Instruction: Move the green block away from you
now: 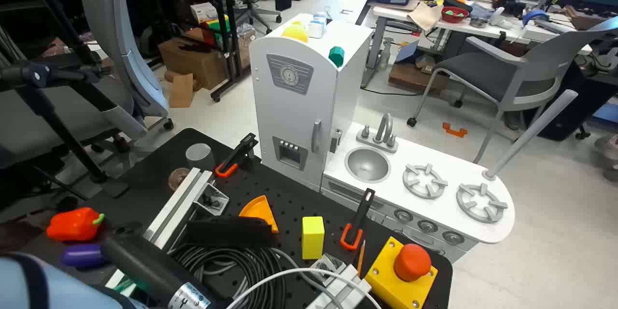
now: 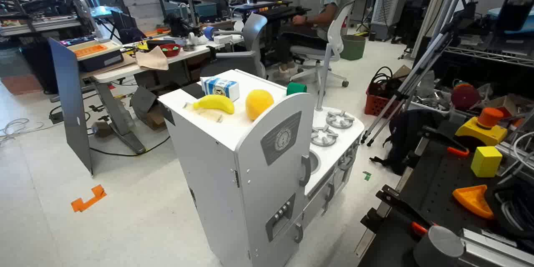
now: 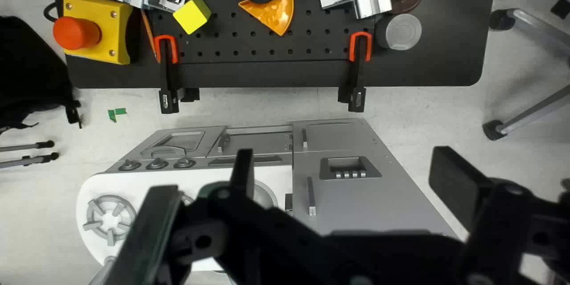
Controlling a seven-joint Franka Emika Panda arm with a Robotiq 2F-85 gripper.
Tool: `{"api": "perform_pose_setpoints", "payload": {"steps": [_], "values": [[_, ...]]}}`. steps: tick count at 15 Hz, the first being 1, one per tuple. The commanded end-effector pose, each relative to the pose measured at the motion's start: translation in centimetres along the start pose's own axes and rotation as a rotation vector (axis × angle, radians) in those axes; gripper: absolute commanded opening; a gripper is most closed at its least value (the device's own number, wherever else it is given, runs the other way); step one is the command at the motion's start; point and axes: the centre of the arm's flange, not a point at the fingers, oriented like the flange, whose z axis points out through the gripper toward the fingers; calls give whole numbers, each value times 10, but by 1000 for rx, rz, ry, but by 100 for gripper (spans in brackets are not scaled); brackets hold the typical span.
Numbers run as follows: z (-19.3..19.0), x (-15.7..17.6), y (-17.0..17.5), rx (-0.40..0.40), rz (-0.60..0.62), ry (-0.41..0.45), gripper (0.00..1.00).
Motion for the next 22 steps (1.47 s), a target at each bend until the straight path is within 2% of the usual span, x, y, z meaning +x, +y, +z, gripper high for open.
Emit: {"api": "perform_pose_setpoints", "payload": {"steps": [1,14,19,22], "values": [[0,0,0,0,0,0,100],[-1,2,2,3,8,9,100],[0,34,10,7,30,-17,100],[11,75,2,17,66,-29,100]]}}
